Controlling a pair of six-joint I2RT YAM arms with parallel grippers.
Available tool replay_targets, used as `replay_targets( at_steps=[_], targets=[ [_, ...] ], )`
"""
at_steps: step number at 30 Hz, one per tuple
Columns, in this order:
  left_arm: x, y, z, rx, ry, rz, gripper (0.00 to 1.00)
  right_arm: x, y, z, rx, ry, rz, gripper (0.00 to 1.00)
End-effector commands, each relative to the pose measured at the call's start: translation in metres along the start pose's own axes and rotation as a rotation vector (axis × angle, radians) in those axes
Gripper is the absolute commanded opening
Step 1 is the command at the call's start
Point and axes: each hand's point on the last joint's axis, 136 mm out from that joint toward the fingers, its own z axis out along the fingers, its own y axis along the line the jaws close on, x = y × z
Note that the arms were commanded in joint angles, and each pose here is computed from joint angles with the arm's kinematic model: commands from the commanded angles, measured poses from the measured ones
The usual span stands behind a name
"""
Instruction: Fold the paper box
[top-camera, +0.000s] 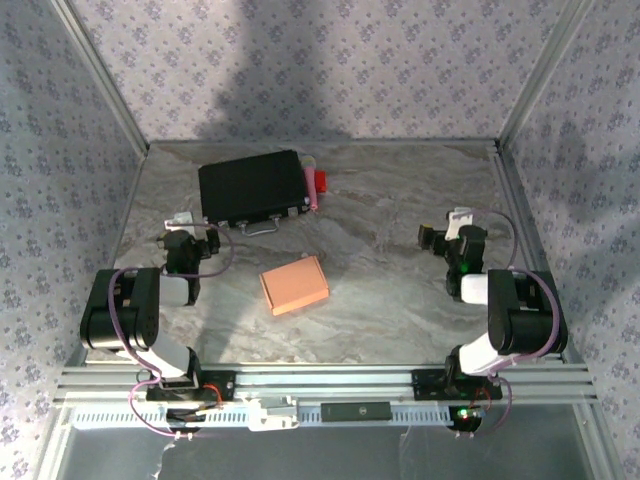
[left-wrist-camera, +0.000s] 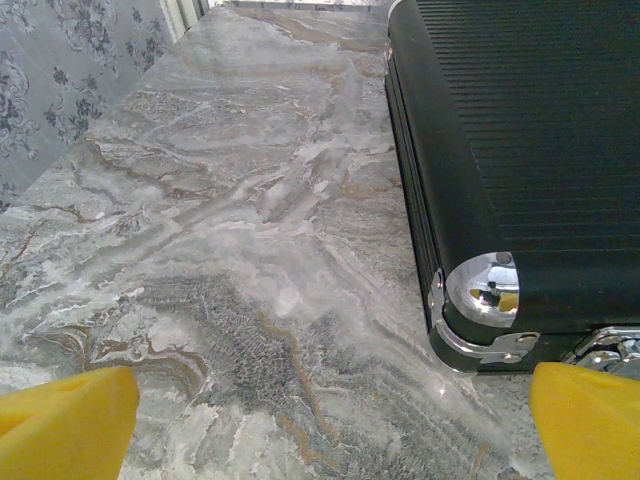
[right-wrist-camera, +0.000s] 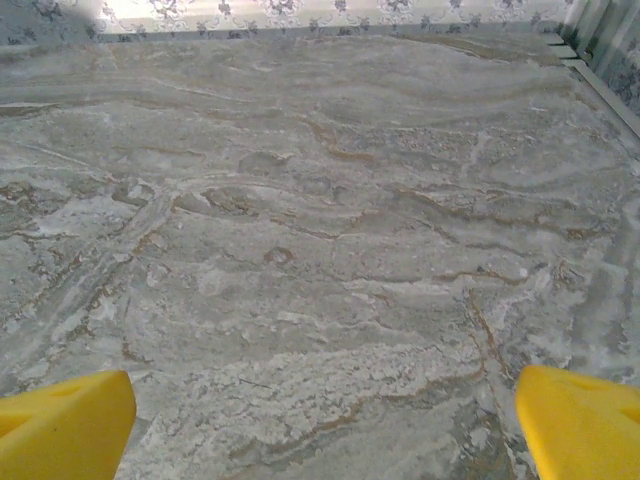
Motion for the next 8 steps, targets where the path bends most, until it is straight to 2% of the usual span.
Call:
replay_targets(
  at_steps=[1,8],
  targets=[
    [-0.0144,-0.0033,0.0016,0.015,-0.035,-0.015,1.0,0.006,-0.0012,0.0028,0.017,0.033,-0.01,0.99],
    [-0.0145,-0.0047,0.0015,0.015,-0.034,-0.008,1.0,0.0052,-0.0009,0.0027,0.02,0.03,-0.012,0.99]
  ],
)
